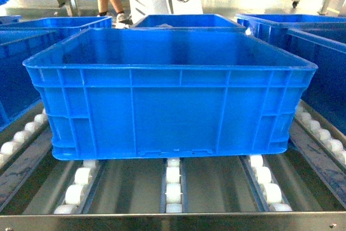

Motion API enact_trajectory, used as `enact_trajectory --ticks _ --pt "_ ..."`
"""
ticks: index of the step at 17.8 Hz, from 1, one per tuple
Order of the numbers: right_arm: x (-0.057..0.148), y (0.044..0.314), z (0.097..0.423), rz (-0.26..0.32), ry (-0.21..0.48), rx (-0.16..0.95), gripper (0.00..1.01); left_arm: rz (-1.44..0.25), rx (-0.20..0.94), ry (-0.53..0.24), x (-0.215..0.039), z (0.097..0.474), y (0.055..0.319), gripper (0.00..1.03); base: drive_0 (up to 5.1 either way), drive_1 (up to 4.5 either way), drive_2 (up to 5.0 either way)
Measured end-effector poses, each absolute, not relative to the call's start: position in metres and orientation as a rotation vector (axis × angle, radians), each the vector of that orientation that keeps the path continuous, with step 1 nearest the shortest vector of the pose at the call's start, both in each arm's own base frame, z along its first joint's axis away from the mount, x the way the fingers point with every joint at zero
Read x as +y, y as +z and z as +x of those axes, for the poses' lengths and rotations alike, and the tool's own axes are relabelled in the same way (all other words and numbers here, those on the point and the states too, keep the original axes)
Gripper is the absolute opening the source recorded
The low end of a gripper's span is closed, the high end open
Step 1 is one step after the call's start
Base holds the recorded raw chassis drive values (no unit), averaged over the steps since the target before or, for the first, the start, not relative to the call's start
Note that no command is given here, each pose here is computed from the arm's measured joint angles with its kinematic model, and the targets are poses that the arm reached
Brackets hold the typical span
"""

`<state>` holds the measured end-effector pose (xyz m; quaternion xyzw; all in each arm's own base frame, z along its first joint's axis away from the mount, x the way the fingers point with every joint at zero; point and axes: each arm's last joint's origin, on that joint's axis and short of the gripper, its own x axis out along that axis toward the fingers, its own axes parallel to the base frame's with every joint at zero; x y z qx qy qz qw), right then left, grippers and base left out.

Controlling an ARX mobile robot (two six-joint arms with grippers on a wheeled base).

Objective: Place box next to blue box on left shelf

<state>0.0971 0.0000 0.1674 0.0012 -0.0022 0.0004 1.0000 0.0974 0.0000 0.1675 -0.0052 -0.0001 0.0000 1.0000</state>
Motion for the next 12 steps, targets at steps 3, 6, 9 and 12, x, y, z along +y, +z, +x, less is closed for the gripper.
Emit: enact_trajectory --ticks 3,6,9,12 --pt "0.0000 0.1674 0.0971 0.002 0.001 -0.004 0.98 -0.010 -0.001 0.000 0.0000 0.0974 0.1675 0.98 0.0 0.00 0.0" --pt "0.0000 0.1674 0.0972 0.002 0.001 -0.004 0.98 -0.010 -0.001 0.000 0.0000 0.0974 0.1675 0.98 0.0 0.00 0.0" --pt "0.0000 0.1674 0.0972 0.002 0.000 -0.004 0.98 -0.010 -0.001 0.000 0.0000 0.0974 0.1675 0.98 0.0 0.00 0.0" --pt "0.0000 0.1674 0.0971 0.002 0.001 -0.004 0.98 -0.010 -0.001 0.000 0.0000 0.0974 0.1675 0.98 0.0 0.00 0.0"
